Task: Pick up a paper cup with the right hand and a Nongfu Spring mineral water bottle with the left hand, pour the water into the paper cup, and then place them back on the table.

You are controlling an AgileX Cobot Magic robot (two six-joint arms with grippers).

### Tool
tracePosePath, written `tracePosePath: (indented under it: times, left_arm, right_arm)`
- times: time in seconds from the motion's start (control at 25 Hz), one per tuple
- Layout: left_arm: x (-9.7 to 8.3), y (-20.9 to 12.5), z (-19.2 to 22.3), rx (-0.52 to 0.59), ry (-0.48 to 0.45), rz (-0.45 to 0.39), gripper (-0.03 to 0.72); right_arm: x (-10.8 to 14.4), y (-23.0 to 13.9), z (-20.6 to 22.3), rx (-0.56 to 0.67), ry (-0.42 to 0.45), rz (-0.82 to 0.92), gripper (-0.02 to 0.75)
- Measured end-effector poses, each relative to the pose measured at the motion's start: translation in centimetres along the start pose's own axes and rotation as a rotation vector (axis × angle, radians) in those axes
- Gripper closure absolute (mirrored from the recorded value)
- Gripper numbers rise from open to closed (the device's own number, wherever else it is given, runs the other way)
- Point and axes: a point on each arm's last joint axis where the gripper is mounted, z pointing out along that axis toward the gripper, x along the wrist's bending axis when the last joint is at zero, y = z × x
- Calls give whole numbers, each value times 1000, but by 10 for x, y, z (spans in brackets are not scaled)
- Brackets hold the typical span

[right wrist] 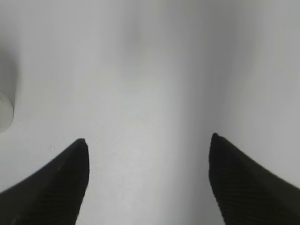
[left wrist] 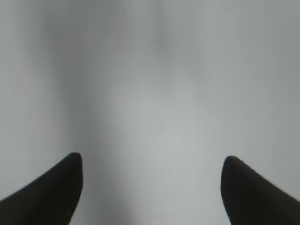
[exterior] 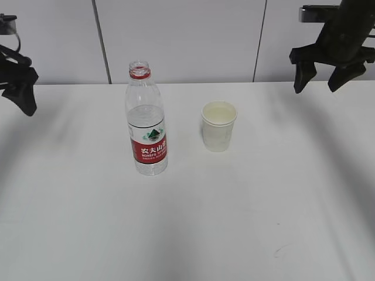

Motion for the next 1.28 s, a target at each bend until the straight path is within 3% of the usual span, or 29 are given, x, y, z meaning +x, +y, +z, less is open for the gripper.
tracePosePath:
  times: [0.2, 0.6, 0.92, 1.28]
  left_arm:
    - [1, -10, -1, 113, 10, -2, 136]
    - [3, -11, -2, 117, 35, -3, 137]
    - [2, -16, -38, 28, 27, -12, 137]
    - [0, -25, -70, -42, 33, -14, 147]
  right_arm:
    - [0, 2, -4, -7, 0, -1, 150]
    - [2, 0, -35, -67, 1, -3, 150]
    - [4, -15, -70, -104, -1, -12, 150]
    - [2, -58, -92, -63, -40, -48, 150]
